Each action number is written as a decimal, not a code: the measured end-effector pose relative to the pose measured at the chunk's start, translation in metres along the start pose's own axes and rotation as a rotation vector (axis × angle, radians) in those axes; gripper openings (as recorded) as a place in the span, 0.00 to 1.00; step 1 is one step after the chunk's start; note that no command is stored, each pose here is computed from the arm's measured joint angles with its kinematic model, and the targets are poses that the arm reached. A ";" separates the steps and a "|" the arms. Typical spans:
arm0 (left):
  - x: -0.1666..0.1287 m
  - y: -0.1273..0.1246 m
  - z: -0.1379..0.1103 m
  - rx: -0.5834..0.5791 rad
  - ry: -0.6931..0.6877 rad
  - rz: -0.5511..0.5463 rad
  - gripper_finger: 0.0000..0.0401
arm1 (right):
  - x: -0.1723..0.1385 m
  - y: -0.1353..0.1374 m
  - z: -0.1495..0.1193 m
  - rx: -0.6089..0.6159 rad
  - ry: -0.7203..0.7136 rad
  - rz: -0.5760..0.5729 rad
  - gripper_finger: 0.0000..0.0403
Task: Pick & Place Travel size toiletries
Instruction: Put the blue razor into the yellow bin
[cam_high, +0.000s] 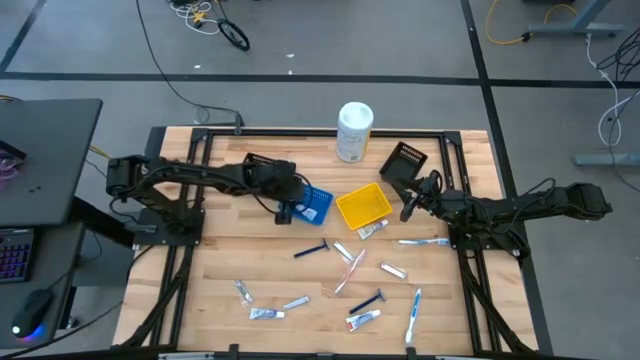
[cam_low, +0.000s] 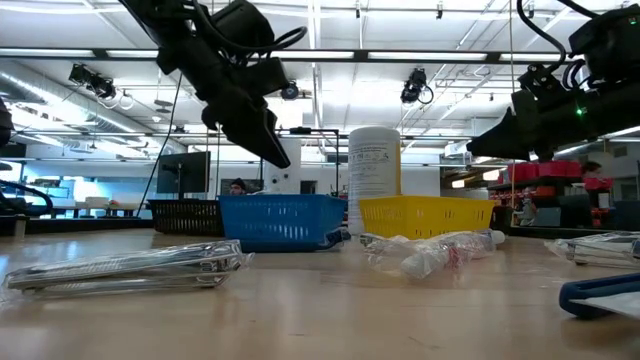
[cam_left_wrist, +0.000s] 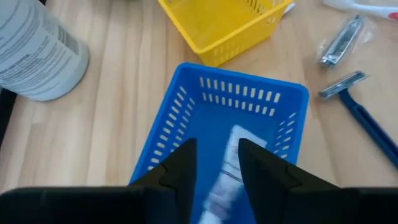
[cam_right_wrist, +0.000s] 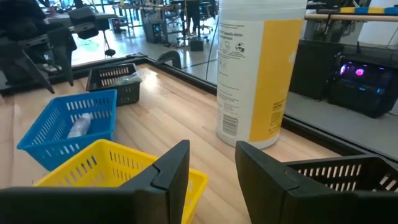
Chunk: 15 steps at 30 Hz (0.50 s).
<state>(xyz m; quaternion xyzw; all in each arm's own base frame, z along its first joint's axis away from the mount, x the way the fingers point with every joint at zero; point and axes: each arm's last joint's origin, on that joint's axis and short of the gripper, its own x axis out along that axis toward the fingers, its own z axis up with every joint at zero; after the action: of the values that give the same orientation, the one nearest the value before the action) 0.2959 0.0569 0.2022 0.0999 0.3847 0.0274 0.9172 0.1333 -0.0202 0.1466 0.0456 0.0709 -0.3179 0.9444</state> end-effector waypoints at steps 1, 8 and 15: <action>0.000 0.000 0.000 -0.005 -0.001 -0.002 0.32 | 0.000 0.000 0.000 0.000 0.000 -0.001 0.35; -0.017 -0.007 0.009 -0.097 -0.028 0.097 0.32 | 0.000 -0.001 0.001 0.004 -0.011 -0.030 0.35; -0.084 -0.015 0.022 -0.091 -0.150 0.233 0.32 | 0.000 0.000 0.003 0.003 -0.027 -0.001 0.35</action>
<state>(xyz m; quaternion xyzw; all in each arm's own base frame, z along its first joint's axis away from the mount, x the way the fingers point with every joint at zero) 0.2520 0.0284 0.2726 0.1041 0.2994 0.1434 0.9375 0.1338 -0.0204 0.1496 0.0424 0.0576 -0.3192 0.9450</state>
